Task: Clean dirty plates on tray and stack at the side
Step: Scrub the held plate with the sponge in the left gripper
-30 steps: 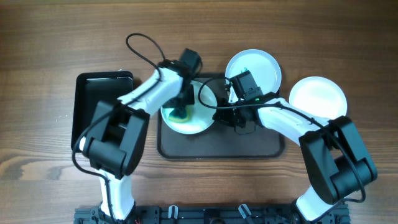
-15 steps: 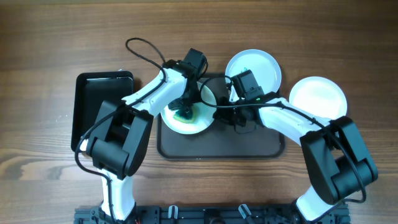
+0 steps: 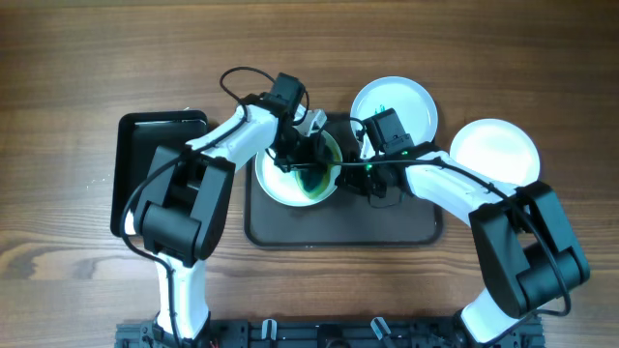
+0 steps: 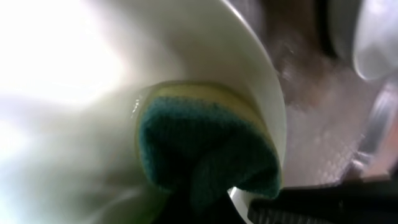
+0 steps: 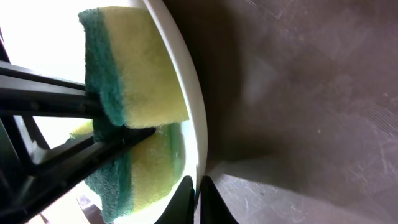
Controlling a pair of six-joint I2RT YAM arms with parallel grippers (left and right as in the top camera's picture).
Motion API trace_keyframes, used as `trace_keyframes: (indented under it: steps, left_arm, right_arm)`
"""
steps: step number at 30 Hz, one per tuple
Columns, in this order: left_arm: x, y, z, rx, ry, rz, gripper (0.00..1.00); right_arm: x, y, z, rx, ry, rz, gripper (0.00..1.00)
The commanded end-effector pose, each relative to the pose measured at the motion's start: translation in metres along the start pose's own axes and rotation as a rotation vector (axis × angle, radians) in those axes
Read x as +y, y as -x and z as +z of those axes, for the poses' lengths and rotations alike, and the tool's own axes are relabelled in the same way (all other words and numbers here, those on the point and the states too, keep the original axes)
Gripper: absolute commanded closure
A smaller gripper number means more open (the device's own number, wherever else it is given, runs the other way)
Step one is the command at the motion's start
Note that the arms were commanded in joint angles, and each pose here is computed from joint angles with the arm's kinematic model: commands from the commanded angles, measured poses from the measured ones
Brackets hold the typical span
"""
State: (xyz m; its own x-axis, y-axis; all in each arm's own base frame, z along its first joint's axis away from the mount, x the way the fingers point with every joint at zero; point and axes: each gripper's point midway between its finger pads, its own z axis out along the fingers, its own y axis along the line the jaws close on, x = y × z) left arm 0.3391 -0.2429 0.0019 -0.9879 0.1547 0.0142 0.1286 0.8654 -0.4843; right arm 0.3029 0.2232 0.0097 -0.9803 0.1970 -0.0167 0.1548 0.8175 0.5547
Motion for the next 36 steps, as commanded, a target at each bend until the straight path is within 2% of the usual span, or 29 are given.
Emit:
trace_keyframes:
  steps: [1,2,4,7,9,11,14,16,17,20,26,30,31,34,36]
  left_arm:
    - [0.12,0.006,-0.03,-0.211,0.683,-0.363,0.96]
    - [0.137,0.001,-0.046,-0.261,0.811,-0.436,0.96]
    - [0.153,-0.008,-0.065,-0.31,0.939,-0.505,0.96]
    - [0.15,-0.017,-0.063,-0.278,0.933,-0.536,0.96]
    - [0.135,-0.024,-0.047,-0.195,0.846,-0.499,0.96]
    - [0.109,-0.031,-0.024,-0.061,0.7,-0.365,0.96]
    - [0.046,-0.05,0.01,0.168,0.328,-0.003,0.96]
    - [0.014,-0.06,0.016,0.237,0.127,0.196,0.96]
    - [0.005,-0.063,0.017,0.249,0.062,0.265,0.96]
    - [0.002,-0.061,0.017,0.242,0.03,0.337,0.96]
    - [0.004,-0.046,0.017,0.188,0.026,0.352,0.96]
    - [0.008,-0.055,0.014,0.225,0.04,0.299,0.96]
    - [0.013,-0.058,0.013,0.236,0.072,0.246,0.96]
    - [0.058,-0.058,0.002,0.194,0.377,-0.075,0.96]
    - [0.082,-0.059,-0.01,0.141,0.544,-0.231,0.96]
  right_arm:
    - [-0.022,-0.008,0.009,0.014,-0.075,0.002,0.96]
    - [-0.022,-0.008,0.009,0.013,-0.075,0.002,0.95]
    - [-0.022,-0.008,0.009,0.012,-0.074,0.003,0.96]
    - [-0.022,-0.008,0.009,0.012,-0.075,0.004,0.96]
    - [-0.022,-0.008,0.009,0.012,-0.075,0.004,0.96]
    - [-0.022,-0.008,0.009,0.012,-0.075,0.004,0.95]
    - [-0.022,-0.008,0.009,0.012,-0.074,0.004,0.96]
    - [-0.022,-0.008,0.009,0.012,-0.074,0.004,0.96]
    - [-0.022,-0.008,0.009,0.012,-0.075,0.004,0.96]
    - [-0.022,-0.008,0.009,0.012,-0.075,0.005,0.95]
    - [-0.022,-0.008,0.009,0.012,-0.075,0.004,0.96]
    - [-0.022,-0.008,0.009,0.012,-0.075,0.005,0.96]
    - [-0.022,-0.008,0.009,0.013,-0.075,0.005,0.96]
    - [-0.022,-0.008,0.009,0.012,-0.074,0.005,0.96]
    - [-0.022,-0.008,0.009,0.01,-0.072,0.004,0.96]
